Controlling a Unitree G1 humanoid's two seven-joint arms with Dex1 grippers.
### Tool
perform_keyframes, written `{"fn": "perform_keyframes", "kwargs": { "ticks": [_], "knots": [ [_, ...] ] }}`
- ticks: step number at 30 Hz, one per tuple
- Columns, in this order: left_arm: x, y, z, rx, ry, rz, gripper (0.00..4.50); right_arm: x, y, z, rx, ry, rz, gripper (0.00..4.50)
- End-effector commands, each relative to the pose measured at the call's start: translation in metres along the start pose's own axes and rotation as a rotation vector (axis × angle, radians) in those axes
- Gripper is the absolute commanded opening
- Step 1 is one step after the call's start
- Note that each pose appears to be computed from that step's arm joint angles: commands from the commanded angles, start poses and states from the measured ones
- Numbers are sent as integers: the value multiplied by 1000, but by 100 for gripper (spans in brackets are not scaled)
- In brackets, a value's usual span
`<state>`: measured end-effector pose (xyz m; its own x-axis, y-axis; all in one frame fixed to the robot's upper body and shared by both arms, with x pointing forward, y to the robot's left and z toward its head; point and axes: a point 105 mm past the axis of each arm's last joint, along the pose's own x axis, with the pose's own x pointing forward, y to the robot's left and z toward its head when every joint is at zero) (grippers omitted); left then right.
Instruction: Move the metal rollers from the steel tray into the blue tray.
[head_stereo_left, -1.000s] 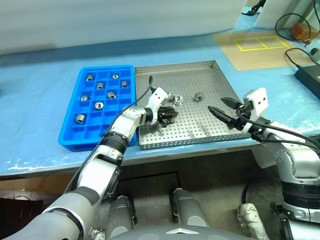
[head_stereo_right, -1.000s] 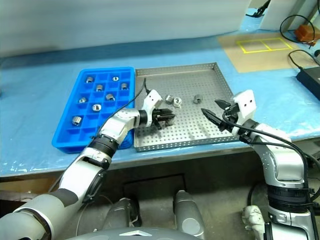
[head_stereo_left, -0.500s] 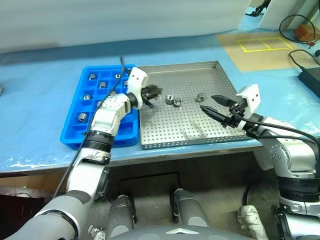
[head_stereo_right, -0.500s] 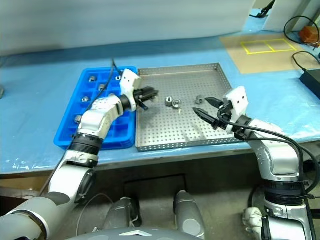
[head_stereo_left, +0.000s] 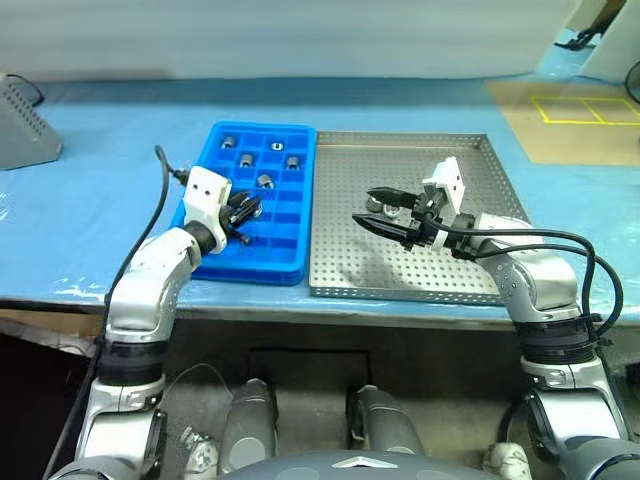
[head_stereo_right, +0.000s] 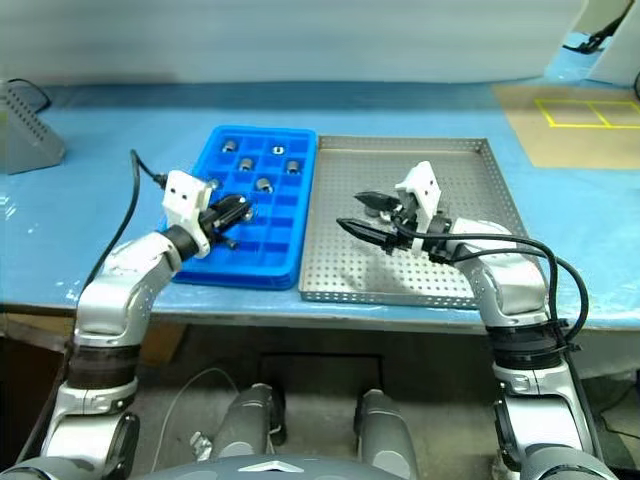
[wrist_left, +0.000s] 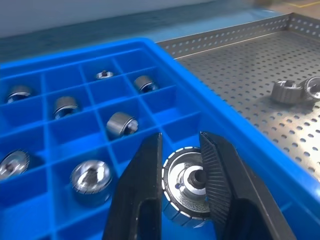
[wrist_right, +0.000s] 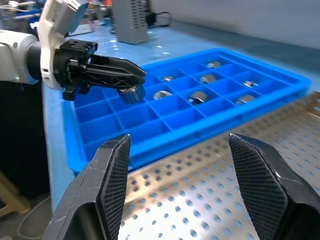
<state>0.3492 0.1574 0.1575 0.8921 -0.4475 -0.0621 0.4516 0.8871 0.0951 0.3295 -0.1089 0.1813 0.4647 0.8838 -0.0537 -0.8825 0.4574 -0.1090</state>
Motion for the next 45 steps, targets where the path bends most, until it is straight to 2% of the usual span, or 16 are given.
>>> {"fn": "perform_keyframes", "kwargs": {
  "ticks": [1,10,17,26,33,37,41,45],
  "knots": [
    [-22,-1,15,7,-48,24,81,8,1,9,-28,-32,55,319],
    [-49,2,-21,4,93,118,81,24,1,9,-30,-40,120,319],
    [-41,10,-23,23,70,188,81,28,0,10,-34,-42,130,319],
    [-27,6,-26,-11,53,160,81,21,-4,11,-36,-38,91,319],
    [-12,1,-21,-41,44,104,303,7,-18,13,-41,-41,-25,319],
    [-1,0,-14,-29,29,66,303,-5,-32,12,-37,-25,-119,319],
    [8,-9,5,-10,-50,-12,303,-23,-53,11,-46,-3,-249,319],
    [12,-20,14,2,-106,-103,303,-49,-81,-1,-40,84,-413,319]
  ]
}}
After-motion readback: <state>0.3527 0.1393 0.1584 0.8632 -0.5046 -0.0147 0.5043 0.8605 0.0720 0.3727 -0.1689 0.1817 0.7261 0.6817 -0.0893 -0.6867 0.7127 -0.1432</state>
